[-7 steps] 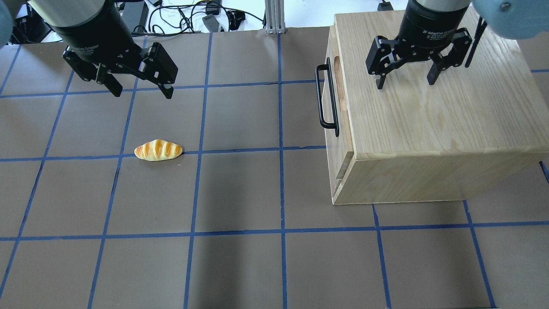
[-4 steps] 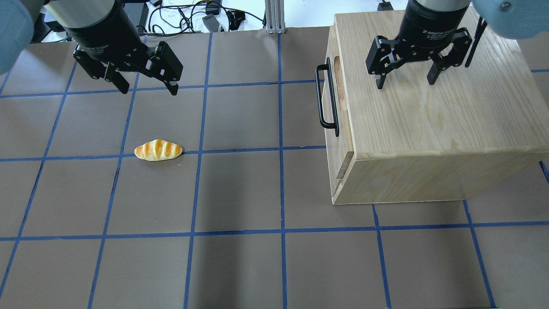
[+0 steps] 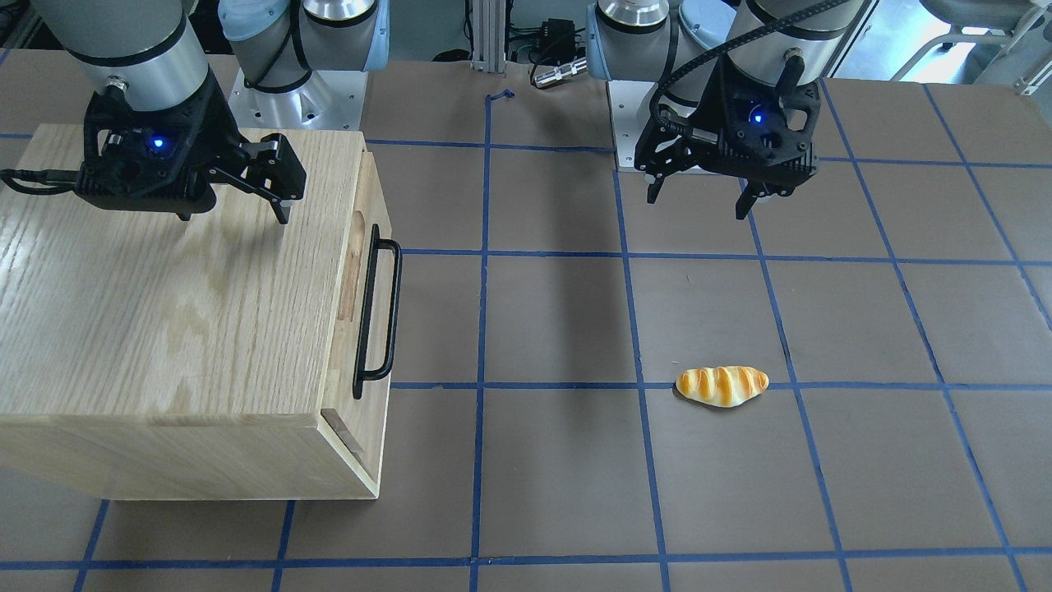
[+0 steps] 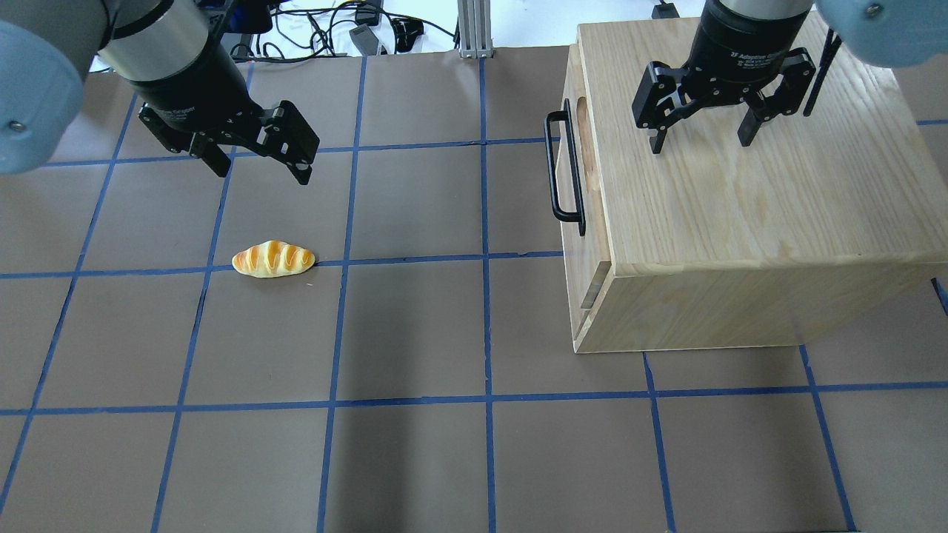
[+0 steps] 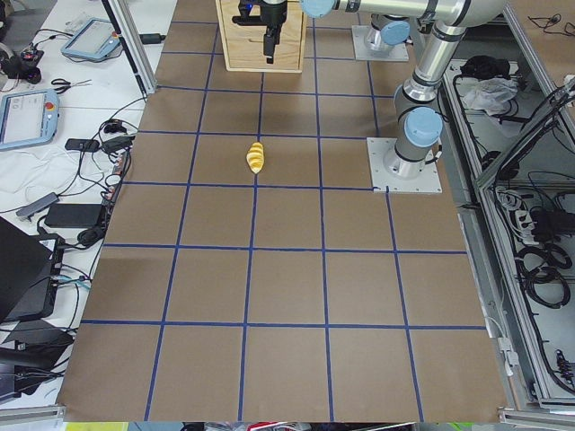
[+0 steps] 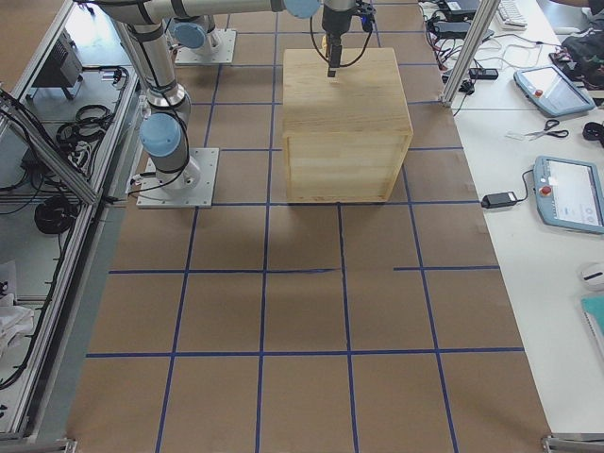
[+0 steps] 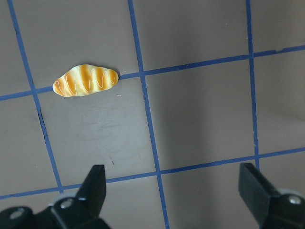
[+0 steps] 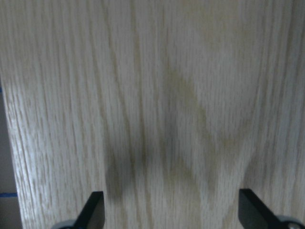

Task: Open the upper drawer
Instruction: 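Move the left gripper toward the black drawer handle and align with it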

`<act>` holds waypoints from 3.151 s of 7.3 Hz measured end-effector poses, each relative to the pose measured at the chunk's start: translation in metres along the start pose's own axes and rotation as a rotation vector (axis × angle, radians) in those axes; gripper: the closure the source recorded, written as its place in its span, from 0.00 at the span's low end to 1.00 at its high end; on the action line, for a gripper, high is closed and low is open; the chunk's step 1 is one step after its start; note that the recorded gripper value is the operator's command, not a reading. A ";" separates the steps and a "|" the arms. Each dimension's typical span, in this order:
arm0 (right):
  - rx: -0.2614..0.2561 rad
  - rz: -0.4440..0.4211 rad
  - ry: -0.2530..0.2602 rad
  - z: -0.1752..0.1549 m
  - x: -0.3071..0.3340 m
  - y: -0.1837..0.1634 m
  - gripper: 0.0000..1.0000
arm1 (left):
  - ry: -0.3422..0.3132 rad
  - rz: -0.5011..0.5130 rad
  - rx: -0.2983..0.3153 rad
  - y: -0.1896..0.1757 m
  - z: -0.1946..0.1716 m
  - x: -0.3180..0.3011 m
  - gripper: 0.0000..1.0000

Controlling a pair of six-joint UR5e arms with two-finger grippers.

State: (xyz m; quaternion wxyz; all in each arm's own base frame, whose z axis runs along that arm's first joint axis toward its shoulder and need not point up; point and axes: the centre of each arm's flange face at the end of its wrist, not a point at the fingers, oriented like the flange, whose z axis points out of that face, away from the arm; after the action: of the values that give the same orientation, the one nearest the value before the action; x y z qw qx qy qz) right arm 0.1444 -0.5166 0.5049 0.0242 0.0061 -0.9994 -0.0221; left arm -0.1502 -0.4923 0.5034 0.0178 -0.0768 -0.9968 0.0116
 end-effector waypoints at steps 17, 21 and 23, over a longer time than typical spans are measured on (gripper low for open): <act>-0.001 0.000 0.000 0.000 0.000 0.000 0.00 | 0.450 -0.252 0.039 -0.085 0.133 0.193 0.00; -0.001 -0.002 0.000 0.000 0.000 0.000 0.00 | 0.457 -0.250 0.033 -0.085 0.137 0.194 0.00; 0.000 -0.001 0.000 0.000 0.000 0.000 0.00 | 0.460 -0.246 0.043 -0.087 0.139 0.194 0.00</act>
State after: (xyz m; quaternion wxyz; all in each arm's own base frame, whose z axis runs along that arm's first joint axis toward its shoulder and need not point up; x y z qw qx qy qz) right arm 0.1448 -0.5165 0.5048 0.0242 0.0067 -0.9994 -0.0222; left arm -0.3608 -0.5512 0.3732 0.2468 0.0448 -0.9679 0.0130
